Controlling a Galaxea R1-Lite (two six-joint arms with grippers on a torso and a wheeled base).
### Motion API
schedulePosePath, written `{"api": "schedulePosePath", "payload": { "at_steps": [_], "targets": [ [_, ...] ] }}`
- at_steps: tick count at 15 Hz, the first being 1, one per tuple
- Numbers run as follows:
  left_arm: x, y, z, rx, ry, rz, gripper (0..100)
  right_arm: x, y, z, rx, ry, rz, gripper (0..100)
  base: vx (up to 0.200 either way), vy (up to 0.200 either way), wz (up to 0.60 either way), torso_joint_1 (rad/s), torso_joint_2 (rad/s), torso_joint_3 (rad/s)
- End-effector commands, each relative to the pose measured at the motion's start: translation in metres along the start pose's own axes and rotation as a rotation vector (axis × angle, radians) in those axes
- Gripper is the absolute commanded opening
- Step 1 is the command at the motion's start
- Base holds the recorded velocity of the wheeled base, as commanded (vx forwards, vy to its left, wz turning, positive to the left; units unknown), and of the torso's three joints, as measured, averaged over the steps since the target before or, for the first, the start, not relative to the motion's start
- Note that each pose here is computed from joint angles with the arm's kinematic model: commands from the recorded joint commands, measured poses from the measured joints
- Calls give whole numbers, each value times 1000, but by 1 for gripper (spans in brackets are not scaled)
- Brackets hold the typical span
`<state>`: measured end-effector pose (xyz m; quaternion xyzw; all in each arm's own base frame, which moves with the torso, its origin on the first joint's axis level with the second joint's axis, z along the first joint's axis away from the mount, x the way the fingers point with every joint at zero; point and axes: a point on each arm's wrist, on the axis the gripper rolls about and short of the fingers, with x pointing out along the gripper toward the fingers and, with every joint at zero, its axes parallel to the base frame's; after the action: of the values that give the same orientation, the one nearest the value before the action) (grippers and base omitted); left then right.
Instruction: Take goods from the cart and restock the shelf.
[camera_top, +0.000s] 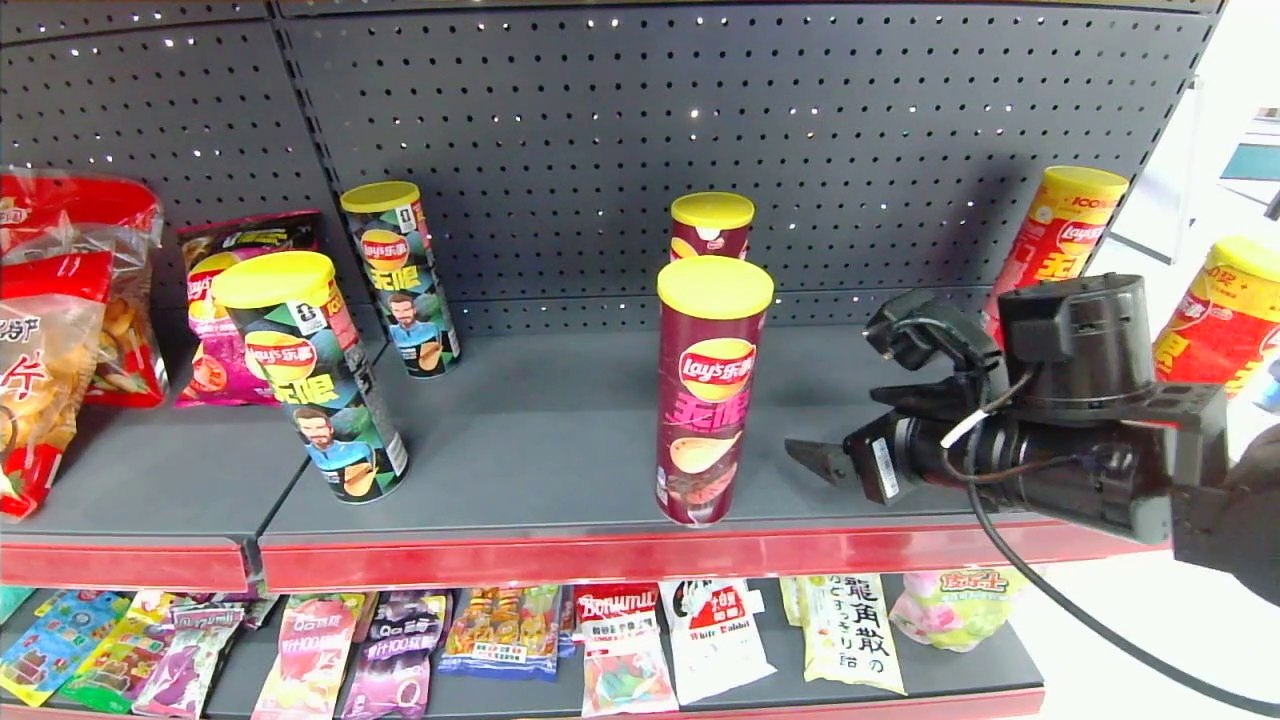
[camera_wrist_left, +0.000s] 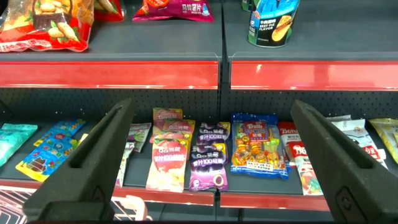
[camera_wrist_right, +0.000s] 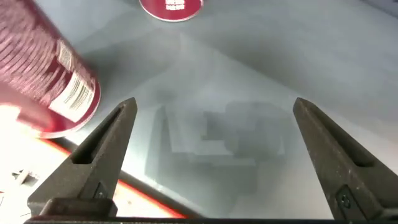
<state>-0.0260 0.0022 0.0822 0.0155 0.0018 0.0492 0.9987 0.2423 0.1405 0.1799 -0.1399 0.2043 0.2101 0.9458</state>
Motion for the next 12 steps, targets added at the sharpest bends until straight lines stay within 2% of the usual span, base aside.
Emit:
{"api": "schedulePosePath", "payload": {
  "at_steps": [1, 3, 4, 6, 8, 10, 12],
  "targets": [
    [0, 0, 0, -2, -1, 0, 100, -72, -2, 2, -1, -144, -42, 100, 0, 0, 0, 0, 0, 0],
    [0, 0, 0, -11, -1, -16, 100, -103, -5, -7, 7, -188, -78, 100, 0, 0, 0, 0, 0, 0],
    [1, -1, -3, -10, 7, -20, 100, -127, -14, -20, 18, -211, -121, 100, 0, 0, 0, 0, 0, 0],
    [1, -1, -3, -11, 1, -46, 100, -158, -38, -45, 53, -175, -281, 100, 0, 0, 0, 0, 0, 0],
    [3, -2, -6, -8, -1, -56, 100, -183, -50, -62, 116, -139, -416, 100, 0, 0, 0, 0, 0, 0],
    [3, -2, -7, -10, -4, -60, 100, -216, -44, -91, 179, -120, -528, 100, 0, 0, 0, 0, 0, 0],
    [3, -2, -7, -10, -4, -63, 100, -237, -22, -123, 185, -159, -540, 100, 0, 0, 0, 0, 0, 0]
  ]
}}
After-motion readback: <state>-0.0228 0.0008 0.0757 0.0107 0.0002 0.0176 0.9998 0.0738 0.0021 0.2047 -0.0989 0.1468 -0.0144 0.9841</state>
